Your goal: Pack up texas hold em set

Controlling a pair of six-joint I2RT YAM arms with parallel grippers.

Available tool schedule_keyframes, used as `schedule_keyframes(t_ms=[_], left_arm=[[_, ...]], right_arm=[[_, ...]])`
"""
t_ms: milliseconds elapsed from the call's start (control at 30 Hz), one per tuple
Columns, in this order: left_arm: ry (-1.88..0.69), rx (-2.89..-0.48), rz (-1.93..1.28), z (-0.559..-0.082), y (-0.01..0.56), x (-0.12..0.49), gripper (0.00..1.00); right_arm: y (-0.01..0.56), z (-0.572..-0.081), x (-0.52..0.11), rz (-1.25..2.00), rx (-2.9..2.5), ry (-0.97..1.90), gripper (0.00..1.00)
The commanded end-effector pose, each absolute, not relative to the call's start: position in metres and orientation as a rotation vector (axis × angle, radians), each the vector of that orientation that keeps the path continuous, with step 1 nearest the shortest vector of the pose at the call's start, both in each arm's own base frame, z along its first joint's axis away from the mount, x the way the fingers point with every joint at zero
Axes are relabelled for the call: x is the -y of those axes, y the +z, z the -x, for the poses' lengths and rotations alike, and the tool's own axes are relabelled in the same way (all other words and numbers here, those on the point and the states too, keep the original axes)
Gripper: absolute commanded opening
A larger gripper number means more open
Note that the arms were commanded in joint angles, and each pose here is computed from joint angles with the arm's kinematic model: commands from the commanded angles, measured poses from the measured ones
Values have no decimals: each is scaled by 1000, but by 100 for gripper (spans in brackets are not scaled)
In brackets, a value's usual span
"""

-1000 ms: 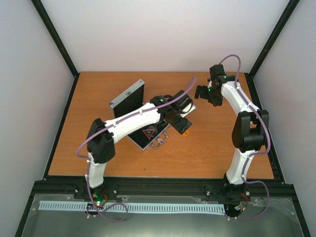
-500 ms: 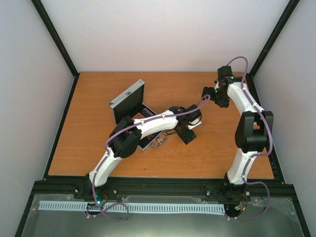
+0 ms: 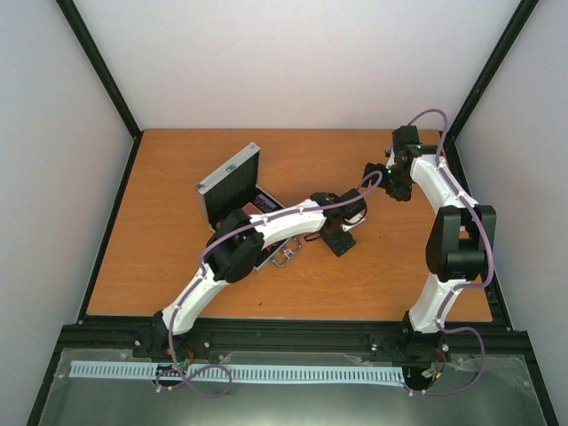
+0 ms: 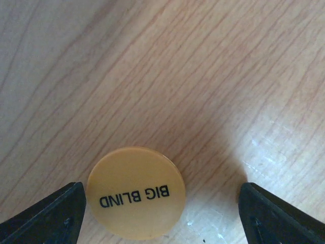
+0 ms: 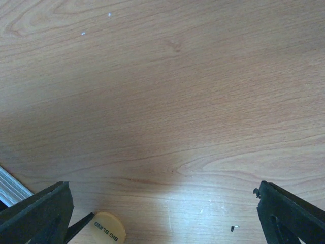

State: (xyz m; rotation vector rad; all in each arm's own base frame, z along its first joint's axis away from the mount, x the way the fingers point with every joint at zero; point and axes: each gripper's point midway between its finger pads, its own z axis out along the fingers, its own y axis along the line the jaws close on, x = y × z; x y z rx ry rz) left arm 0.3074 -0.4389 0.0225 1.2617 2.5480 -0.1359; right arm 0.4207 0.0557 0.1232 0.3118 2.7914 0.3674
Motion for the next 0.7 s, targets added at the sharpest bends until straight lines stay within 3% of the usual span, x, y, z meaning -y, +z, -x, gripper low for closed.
schedule_keyframes(t_ms=[0,667], left_arm=[[-113,-2542,-1267,-310,21,445,85],[-113,-2666,-1246,-311,6,418,87]], right_arm=[[133,-418,-55,-290,-2762,394,100],[124,-397,-56,-286,-2806,407,100]])
